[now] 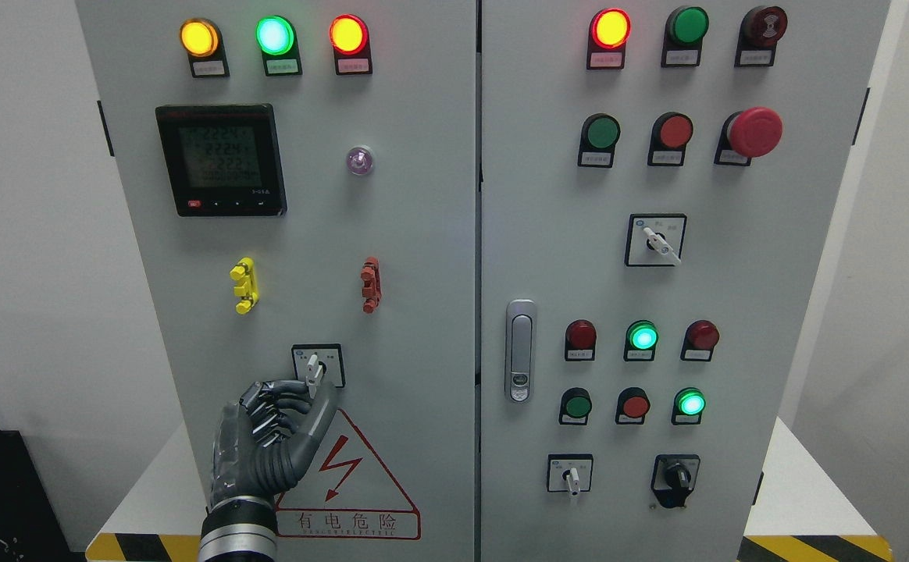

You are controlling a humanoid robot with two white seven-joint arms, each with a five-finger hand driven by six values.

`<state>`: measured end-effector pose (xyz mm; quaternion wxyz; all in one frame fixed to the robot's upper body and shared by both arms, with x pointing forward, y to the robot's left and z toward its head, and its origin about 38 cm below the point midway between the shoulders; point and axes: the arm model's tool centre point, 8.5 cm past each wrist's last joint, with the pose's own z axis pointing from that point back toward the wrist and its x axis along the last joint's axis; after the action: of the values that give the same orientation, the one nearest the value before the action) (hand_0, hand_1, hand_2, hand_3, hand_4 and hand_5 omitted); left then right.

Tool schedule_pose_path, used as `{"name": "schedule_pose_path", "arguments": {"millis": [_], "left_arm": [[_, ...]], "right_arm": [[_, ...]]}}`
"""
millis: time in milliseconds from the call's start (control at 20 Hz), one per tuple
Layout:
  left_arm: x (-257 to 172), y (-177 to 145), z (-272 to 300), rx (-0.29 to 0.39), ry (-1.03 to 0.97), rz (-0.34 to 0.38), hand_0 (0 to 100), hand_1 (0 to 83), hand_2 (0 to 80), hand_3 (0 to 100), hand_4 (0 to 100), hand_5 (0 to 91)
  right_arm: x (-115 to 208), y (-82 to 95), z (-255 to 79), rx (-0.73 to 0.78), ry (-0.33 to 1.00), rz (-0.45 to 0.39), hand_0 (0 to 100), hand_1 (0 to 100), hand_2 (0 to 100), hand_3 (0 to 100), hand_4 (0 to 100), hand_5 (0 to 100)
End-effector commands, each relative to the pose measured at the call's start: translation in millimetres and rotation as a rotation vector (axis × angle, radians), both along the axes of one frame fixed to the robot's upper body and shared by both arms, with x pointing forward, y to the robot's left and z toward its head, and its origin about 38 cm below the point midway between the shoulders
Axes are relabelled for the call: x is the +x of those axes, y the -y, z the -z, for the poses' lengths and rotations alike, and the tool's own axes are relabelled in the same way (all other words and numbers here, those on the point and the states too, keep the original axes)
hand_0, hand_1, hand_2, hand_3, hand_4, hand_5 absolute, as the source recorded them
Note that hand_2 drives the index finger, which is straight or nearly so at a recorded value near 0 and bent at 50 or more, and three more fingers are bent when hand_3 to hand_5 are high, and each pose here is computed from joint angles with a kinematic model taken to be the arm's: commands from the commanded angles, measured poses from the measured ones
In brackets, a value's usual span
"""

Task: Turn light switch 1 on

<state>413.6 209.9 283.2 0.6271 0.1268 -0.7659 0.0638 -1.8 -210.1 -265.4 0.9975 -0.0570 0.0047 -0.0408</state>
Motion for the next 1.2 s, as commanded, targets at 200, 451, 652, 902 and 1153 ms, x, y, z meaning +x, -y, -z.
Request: {"name": "schedule_pose_path", "arguments": {"millis": [200,451,652,902,1153], "left_arm": [[2.0,5.3,-5.4,0.003,0.012,0.010,19,66.9,50.9,71,84,80.9],[2.9,5.6,-6.2,0.000,0.009,0.012,19,66.1,51.9,72,84,81.3],[4.0,6.5,-5.9,0.001,0.004,0.015,19,65.9,52.1,72,84,81.4],[5.3,6.6,-7.6,0.002,0.003,0.012,20,65.8,52.7,73,84,81.6],[6.4,6.7,-5.9,0.003,-0.003,0.013,20,65.6,53.0,74,85,81.7]], "right_arm": [[-0.2,0.0,0.0,0.000,-0.001,0.000,30,0,0,0,0,0],[-0.2,0.0,0.0,0.000,-0.001,0.000,30,0,0,0,0,0],[-0.2,0.0,0.0,0.000,-0.001,0.000,30,0,0,0,0,0],[-0.3,0.0,0.0,0.000,-0.001,0.001,30,0,0,0,0,0],[-0.2,0.0,0.0,0.000,-0.001,0.000,30,0,0,0,0,0]]}}
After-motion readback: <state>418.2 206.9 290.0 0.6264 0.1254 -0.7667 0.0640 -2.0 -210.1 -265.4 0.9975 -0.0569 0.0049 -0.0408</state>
